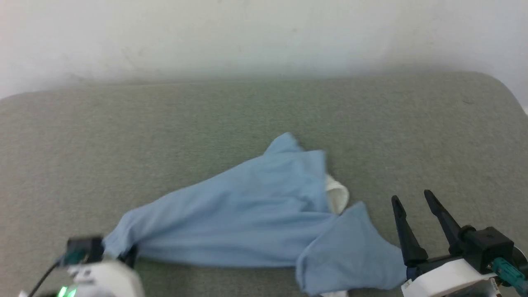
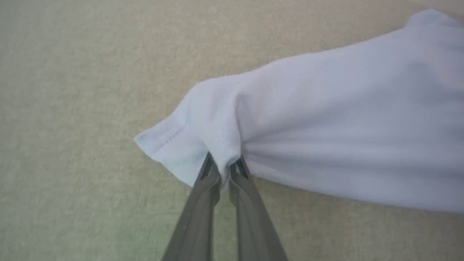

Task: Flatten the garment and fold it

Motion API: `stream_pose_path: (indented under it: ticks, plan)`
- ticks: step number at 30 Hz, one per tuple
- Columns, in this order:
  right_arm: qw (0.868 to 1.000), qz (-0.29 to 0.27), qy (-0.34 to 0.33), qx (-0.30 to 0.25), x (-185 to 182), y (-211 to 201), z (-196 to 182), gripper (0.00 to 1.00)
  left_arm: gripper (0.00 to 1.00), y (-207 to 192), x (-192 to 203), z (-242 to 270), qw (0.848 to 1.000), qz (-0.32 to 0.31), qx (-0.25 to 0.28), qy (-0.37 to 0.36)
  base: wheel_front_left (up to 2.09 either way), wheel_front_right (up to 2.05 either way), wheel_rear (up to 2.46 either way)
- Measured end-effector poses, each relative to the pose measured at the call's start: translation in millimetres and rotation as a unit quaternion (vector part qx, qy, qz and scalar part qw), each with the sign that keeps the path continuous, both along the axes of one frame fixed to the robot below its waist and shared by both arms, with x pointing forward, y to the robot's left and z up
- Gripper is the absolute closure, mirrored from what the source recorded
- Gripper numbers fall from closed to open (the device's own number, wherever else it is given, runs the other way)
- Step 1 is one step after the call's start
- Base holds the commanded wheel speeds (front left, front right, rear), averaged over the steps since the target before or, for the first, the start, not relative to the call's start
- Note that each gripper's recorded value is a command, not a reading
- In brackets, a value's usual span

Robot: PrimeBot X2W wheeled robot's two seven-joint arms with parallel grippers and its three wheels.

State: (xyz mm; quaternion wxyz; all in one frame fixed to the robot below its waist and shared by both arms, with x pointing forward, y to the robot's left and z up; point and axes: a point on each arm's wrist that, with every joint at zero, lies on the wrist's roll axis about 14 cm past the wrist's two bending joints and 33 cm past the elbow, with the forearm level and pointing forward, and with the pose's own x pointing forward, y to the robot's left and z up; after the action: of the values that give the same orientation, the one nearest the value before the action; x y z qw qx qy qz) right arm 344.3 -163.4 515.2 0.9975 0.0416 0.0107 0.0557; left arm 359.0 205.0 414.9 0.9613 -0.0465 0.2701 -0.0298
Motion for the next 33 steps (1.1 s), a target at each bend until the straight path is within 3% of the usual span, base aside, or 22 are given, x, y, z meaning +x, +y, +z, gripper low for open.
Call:
stream_pose_path:
  ticks: [5,6,7,13,18,21,28,33]
  plan:
    - [1.000,0.024,-0.006,0.001,5,14,5,0.00,0.99,31,-61,-21,0.995,0.081,-0.007,0.055,0.00,0.00,0.00]
    - [1.000,0.029,-0.007,0.002,5,17,6,0.00,0.20,31,-67,-22,0.994,0.088,-0.014,0.057,0.00,0.00,0.00]
    - [0.999,0.033,-0.009,0.002,6,20,7,0.00,0.00,31,-69,-20,0.994,0.092,-0.017,0.055,0.00,0.00,0.00]
    - [0.999,0.043,-0.017,0.002,6,26,13,0.00,0.00,20,-49,18,0.996,0.081,-0.026,-0.033,0.00,0.00,0.00]
    - [0.999,0.037,-0.017,0.002,6,23,13,0.00,0.00,-7,-6,60,0.994,0.012,-0.025,-0.109,0.00,0.00,0.00]
    - [0.999,0.033,-0.013,0.002,8,20,11,0.00,0.00,-32,18,73,0.991,-0.045,-0.030,-0.120,0.00,0.00,0.00]
    - [1.000,0.022,-0.005,0.004,13,14,5,0.00,0.00,-75,59,54,0.988,-0.138,-0.033,-0.065,0.00,0.00,0.00]
    - [1.000,0.008,0.004,0.006,15,6,-2,0.00,0.00,-68,72,10,0.989,-0.149,-0.007,0.027,0.00,0.00,0.00]
